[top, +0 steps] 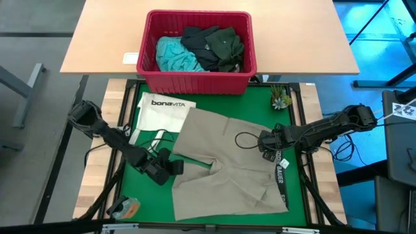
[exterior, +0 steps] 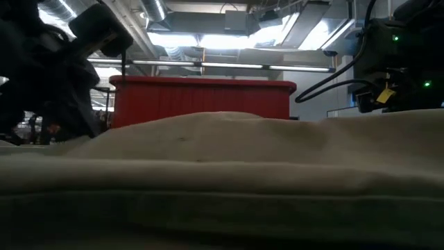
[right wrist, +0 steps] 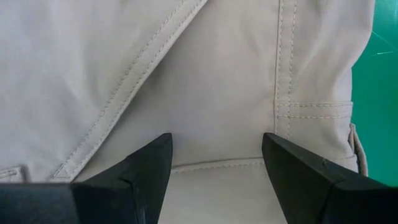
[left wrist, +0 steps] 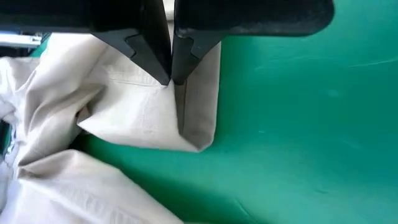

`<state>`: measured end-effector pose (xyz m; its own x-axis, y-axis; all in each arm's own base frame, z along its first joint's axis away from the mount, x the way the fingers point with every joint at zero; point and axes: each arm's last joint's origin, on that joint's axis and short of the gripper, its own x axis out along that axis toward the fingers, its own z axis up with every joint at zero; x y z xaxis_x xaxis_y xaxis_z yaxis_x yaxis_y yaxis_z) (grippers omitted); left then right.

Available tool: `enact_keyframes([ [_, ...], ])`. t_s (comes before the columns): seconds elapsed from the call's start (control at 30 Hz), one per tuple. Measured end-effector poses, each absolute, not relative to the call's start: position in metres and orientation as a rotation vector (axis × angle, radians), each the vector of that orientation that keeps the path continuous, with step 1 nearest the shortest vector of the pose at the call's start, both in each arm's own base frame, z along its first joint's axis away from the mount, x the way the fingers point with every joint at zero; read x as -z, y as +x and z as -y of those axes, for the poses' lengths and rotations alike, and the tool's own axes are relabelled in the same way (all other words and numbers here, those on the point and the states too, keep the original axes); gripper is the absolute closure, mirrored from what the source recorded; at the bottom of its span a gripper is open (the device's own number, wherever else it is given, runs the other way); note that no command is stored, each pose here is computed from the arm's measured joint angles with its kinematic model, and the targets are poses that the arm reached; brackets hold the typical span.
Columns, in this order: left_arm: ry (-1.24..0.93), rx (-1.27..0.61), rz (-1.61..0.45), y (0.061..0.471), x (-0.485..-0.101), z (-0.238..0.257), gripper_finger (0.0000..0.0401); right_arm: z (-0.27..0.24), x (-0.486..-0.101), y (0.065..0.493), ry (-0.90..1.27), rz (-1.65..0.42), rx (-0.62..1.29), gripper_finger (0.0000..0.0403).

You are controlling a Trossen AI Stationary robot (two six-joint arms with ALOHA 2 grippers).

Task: Fold Laundry from Bin
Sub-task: Fold the light brown shorts

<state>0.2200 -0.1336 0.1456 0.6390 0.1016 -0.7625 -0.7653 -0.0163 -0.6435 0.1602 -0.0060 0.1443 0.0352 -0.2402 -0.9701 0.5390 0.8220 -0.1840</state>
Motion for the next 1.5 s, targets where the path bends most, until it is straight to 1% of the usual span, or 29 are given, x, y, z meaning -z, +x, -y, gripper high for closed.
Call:
enact_keyframes([
  [0.17, -1.402, -0.814, -0.643, 0.203, -0.156, 0.13, 0.0401, 0.006, -0.144, 0.16, 0.259, -1.417, 0.609, 0.0152],
  [0.4, -1.326, -0.922, -0.762, 0.187, -0.154, 0.126, 0.0401, 0.006, -0.144, 0.16, 0.245, -1.41, 0.624, 0.0152],
  [0.63, -1.27, -0.953, -0.762, 0.186, -0.153, 0.119, 0.04, 0.009, -0.145, 0.16, 0.185, -1.38, 0.681, 0.0152],
  [0.73, -1.212, -0.96, -0.781, 0.186, -0.152, 0.115, 0.0395, 0.01, -0.146, 0.16, 0.134, -1.356, 0.728, 0.0152],
  [0.87, -1.139, -1.02, -0.806, 0.183, -0.15, 0.107, 0.0387, 0.012, -0.147, 0.16, 0.092, -1.328, 0.777, 0.0152],
  [1.0, -1.114, -1.018, -0.848, 0.185, -0.15, 0.102, 0.0369, 0.013, -0.147, 0.16, 0.071, -1.315, 0.797, 0.0152],
  [1.1, -1.108, -1.008, -0.884, 0.188, -0.15, 0.099, 0.0344, 0.013, -0.147, 0.161, 0.048, -1.307, 0.802, 0.0152],
  [1.3, -1.064, -1.037, -0.865, 0.187, -0.152, 0.09, 0.0294, 0.013, -0.15, 0.161, 0.035, -1.327, 0.778, 0.0152],
  [1.5, -1.015, -0.959, -0.86, 0.181, -0.164, 0.089, 0.028, 0.013, -0.169, 0.166, 0.071, -1.261, 0.761, 0.0152],
])
